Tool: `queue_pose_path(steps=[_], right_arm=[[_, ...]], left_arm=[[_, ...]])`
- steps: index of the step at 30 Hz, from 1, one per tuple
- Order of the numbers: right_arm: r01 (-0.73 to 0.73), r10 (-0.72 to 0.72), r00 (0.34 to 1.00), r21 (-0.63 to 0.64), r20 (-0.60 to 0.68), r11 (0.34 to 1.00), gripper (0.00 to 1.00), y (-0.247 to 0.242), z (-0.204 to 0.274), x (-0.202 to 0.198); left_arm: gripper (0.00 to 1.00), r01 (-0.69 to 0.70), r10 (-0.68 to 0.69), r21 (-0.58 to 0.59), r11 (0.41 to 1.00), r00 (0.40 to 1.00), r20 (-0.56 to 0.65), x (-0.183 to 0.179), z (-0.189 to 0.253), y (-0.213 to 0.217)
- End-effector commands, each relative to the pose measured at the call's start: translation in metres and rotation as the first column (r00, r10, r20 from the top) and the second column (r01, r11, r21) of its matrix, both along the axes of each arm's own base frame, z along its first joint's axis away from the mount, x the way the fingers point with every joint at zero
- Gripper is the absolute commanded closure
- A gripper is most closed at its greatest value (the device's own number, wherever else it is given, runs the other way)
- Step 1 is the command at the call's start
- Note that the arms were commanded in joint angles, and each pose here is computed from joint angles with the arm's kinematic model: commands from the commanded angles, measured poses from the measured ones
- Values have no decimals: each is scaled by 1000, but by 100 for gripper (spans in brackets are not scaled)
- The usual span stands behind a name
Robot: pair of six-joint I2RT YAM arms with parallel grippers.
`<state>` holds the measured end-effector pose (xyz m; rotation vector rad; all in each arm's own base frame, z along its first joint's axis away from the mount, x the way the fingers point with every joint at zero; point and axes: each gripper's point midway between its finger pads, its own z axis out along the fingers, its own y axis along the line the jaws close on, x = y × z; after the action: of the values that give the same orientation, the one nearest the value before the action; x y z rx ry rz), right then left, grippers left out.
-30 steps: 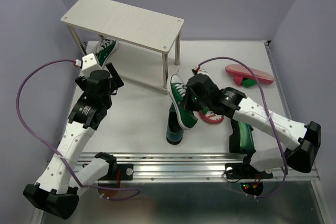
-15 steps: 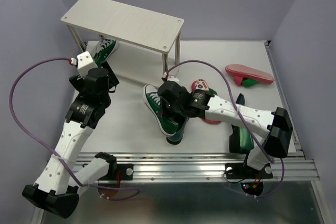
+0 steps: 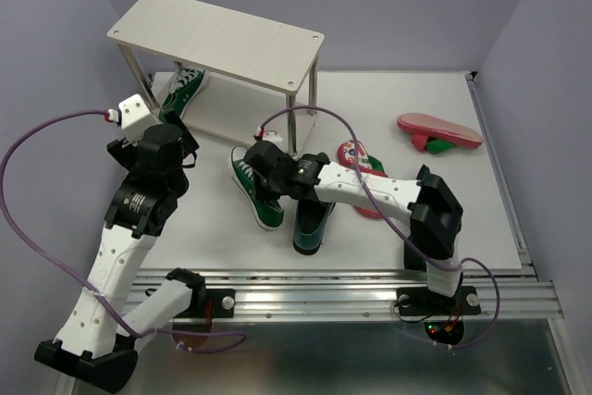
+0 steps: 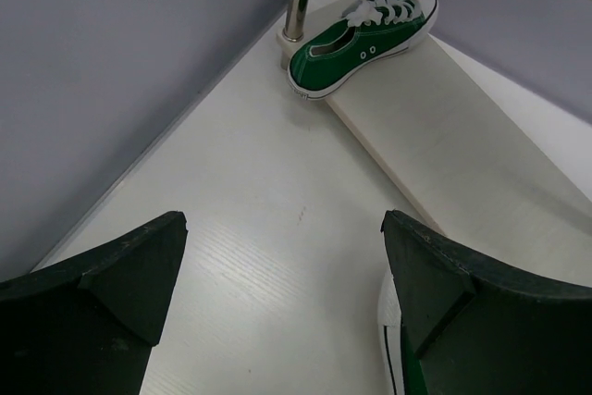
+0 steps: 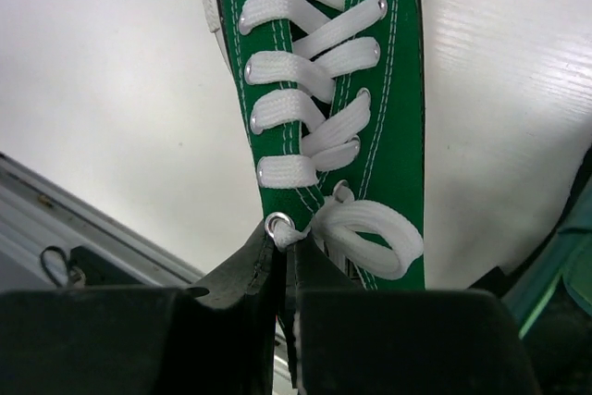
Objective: Place and organize the shoes onto the shoe shelf
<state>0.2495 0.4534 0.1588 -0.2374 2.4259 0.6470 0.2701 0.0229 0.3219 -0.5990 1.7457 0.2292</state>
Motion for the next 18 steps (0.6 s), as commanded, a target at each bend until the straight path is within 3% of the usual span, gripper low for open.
queue_pose_path(steps=[1, 3, 4, 5, 8, 12, 14, 18], right_arm=[[5, -16, 997, 135, 80, 991, 99, 36, 30, 19], [3, -13, 997, 128, 80, 992, 88, 40, 21, 22], [-6, -1, 998, 115, 64, 993, 72, 43, 8, 21], [-9, 2, 998, 108, 64, 994, 72, 44, 5, 21], [-53, 48, 998, 105, 50, 993, 42, 46, 2, 15], [-50, 41, 994, 86, 104, 995, 13, 25, 19, 13], [-31, 20, 990, 75, 142, 997, 6, 0, 33, 9], [64, -75, 973, 55, 217, 996, 3, -56, 52, 5]], left_arm=[[1, -11, 13, -24, 1000, 998, 55, -4, 9, 2], [1, -13, 14, -38, 999, 999, 47, -2, 5, 0], [1, 1, 1, -66, 998, 999, 37, 0, 0, -5], [1, 0, 1, -61, 998, 1000, 22, 1, -4, -5], [1, 61, -68, -116, 991, 996, -57, 10, -33, -25], [1, 65, -93, -180, 982, 984, -152, 11, -71, -38], [1, 77, -115, -202, 976, 976, -183, 10, -84, -44], [2, 74, -131, -251, 965, 967, -219, 3, -100, -54]])
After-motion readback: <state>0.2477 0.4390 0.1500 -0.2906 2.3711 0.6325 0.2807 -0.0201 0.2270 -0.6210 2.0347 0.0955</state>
